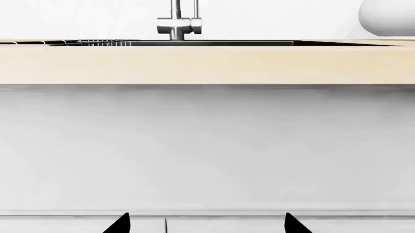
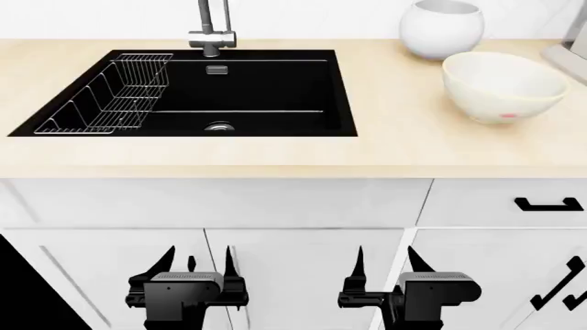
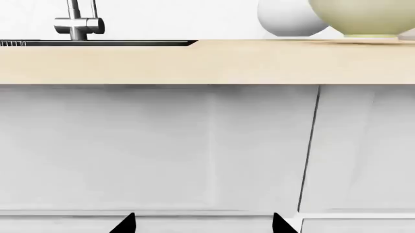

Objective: Stack the bowls in the sink.

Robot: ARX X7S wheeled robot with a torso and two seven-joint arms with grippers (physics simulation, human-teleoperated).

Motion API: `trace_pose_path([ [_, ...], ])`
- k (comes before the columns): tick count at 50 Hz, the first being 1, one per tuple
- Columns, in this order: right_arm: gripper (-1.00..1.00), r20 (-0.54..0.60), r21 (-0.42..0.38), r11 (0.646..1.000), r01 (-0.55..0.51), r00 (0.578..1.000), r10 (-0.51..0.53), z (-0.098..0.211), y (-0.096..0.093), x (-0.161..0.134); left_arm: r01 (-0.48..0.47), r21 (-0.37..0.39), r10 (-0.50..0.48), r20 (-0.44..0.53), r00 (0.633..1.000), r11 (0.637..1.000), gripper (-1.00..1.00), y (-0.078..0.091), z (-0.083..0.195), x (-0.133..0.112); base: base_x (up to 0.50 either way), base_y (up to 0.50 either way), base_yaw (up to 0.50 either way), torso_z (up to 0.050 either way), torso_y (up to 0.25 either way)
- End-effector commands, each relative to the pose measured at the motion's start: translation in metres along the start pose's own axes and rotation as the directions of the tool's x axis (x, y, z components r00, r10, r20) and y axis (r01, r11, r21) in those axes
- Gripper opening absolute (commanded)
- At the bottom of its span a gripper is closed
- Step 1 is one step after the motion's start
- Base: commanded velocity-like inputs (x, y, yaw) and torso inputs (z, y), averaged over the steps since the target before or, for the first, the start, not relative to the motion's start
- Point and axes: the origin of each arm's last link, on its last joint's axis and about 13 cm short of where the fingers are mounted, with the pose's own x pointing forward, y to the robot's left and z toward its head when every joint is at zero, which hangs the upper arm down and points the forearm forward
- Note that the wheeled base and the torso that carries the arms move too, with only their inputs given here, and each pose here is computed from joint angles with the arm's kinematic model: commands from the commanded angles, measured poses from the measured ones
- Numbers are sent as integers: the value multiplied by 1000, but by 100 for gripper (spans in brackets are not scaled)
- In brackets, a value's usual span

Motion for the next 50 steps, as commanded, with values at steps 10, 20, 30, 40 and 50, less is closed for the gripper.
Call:
trace_pose_path([
  [10,100,-4,11,1000,-1,1000,1,-3,0,4,-2,2,2,0,1000,1000,100,2,-1,-1,0,0,0,0,0],
  [20,100,14,-10,1000,-25,1000,26,-2,2,6,-6,3,6,0,1000,1000,100,2,-1,-2,0,-83,0,0,0],
  [30,100,6,9,1000,-19,1000,19,-3,1,7,1,4,-1,-3,1000,1000,100,2,-2,-1,0,-500,0,0,0],
  [40,100,2,14,1000,-16,1000,16,-3,1,7,3,4,-3,-7,1000,1000,100,2,-2,-2,0,-500,0,0,0],
  [50,100,0,16,1000,-14,1000,14,-3,1,7,3,3,-3,-8,1000,1000,100,2,-2,-1,0,-500,0,0,0],
])
